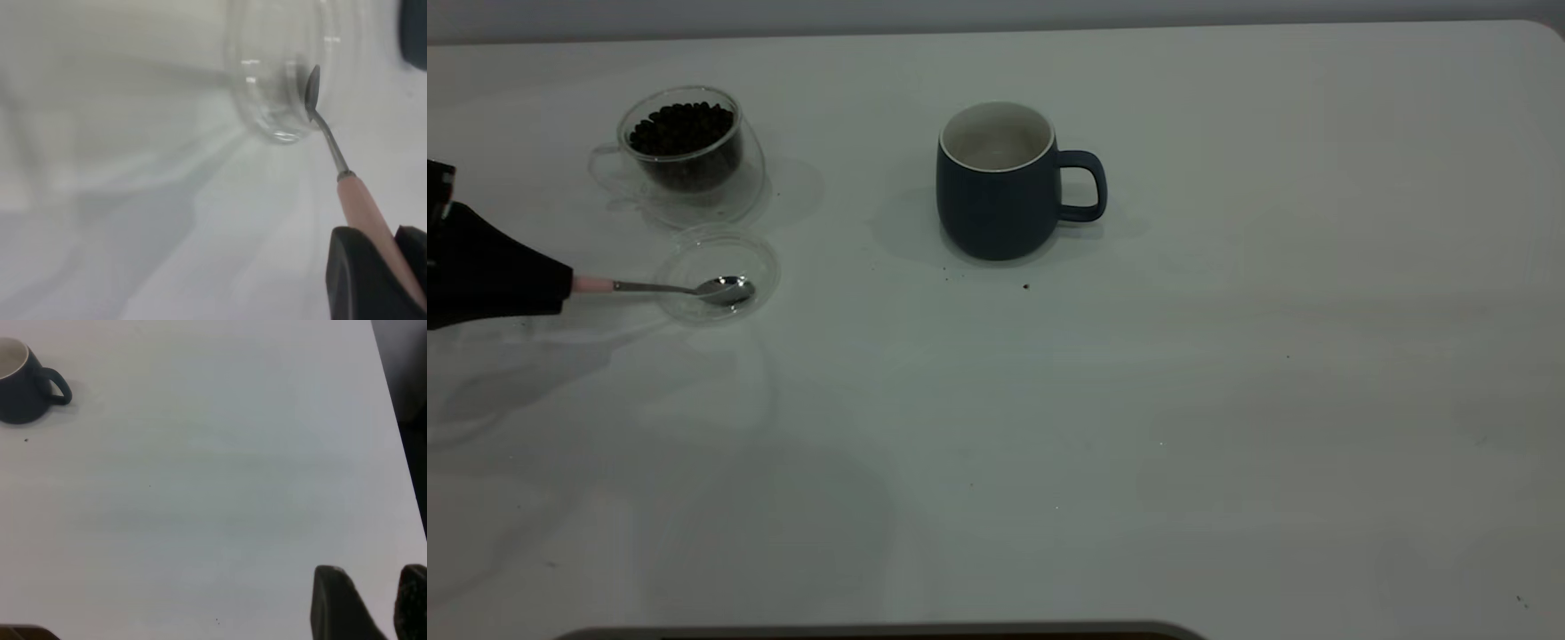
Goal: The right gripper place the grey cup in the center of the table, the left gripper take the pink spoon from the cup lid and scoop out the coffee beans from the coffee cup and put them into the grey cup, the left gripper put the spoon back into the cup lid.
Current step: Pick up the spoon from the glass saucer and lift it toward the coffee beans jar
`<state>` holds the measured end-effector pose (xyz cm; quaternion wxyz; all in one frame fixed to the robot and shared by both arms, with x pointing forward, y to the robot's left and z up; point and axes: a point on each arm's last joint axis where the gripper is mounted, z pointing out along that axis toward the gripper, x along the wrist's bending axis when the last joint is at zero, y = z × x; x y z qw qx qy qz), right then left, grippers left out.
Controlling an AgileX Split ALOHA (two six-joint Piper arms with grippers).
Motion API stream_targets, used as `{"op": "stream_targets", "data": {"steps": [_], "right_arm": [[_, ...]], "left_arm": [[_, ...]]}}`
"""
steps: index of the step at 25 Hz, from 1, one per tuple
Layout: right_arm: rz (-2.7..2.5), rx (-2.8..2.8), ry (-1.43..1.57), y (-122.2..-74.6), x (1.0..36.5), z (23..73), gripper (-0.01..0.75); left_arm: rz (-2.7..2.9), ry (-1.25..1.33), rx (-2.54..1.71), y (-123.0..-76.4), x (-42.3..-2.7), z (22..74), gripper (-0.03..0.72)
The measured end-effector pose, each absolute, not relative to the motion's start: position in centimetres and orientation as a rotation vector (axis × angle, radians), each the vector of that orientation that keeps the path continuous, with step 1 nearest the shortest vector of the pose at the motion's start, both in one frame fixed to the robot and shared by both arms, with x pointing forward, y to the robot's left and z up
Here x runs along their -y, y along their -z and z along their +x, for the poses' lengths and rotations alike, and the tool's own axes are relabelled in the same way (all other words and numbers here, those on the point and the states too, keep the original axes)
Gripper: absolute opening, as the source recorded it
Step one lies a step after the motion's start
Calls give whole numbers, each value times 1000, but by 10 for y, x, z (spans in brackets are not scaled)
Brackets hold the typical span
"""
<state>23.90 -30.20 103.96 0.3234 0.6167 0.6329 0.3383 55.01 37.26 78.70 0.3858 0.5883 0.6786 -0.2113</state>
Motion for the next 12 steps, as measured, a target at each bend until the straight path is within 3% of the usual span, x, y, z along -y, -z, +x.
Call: {"op": "stream_targets", "data": {"steps": [12], "right_arm": [[1618, -1661, -888, -1040, 302, 239, 244]], "left_arm": [[1525, 376, -1604, -843, -377, 564, 123]]}}
